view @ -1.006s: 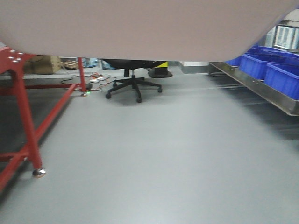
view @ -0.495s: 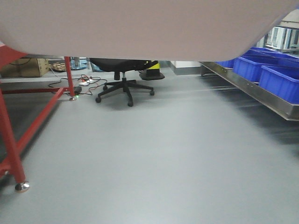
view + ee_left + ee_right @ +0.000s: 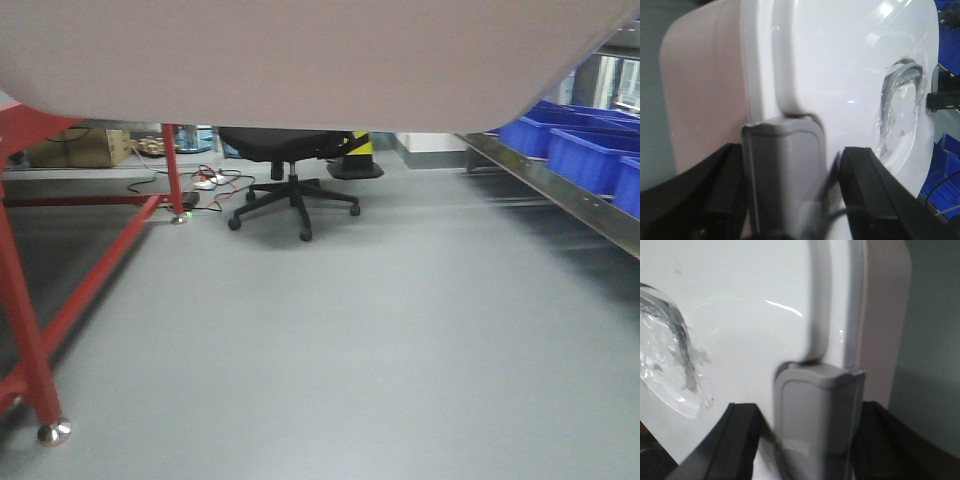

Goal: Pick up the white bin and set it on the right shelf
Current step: 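Drive the base away from the table carrying the bin, then turn the base toward the steel shelf with blue crates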

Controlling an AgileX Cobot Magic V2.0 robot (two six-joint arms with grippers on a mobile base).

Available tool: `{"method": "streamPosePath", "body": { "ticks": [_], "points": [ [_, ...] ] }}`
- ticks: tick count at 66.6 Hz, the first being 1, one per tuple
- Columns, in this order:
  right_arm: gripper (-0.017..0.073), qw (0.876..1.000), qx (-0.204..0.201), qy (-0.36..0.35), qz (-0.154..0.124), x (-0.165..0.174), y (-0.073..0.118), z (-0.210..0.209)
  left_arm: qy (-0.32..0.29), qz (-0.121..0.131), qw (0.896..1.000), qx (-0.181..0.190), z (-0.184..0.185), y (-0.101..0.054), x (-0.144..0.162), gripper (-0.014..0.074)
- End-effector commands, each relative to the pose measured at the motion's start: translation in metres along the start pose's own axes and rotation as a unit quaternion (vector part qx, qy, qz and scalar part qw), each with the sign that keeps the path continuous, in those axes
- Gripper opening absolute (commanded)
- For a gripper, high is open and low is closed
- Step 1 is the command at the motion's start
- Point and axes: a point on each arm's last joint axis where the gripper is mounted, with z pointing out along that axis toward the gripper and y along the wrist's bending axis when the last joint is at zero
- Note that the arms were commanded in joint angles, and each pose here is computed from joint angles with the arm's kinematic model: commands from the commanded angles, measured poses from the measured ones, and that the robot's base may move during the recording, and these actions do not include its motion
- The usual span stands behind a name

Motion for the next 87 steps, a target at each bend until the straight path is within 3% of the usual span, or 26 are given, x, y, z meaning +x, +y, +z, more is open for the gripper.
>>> {"method": "streamPosePath", "body": {
  "ticks": [1,87],
  "points": [
    [0.0424,0.996,-0.082,-0.027,-0.004,-0.0087,0.0253,-0.0081,-0.047,-0.010,0.995,0.084,-0.0073,-0.0250,-0.0141,0.0262],
    [0.0424,0.996,-0.082,-0.027,-0.004,-0.0087,0.0253,-0.0081,-0.048,-0.009,0.995,0.084,-0.0076,-0.0254,-0.0140,0.0262]
  ]
}}
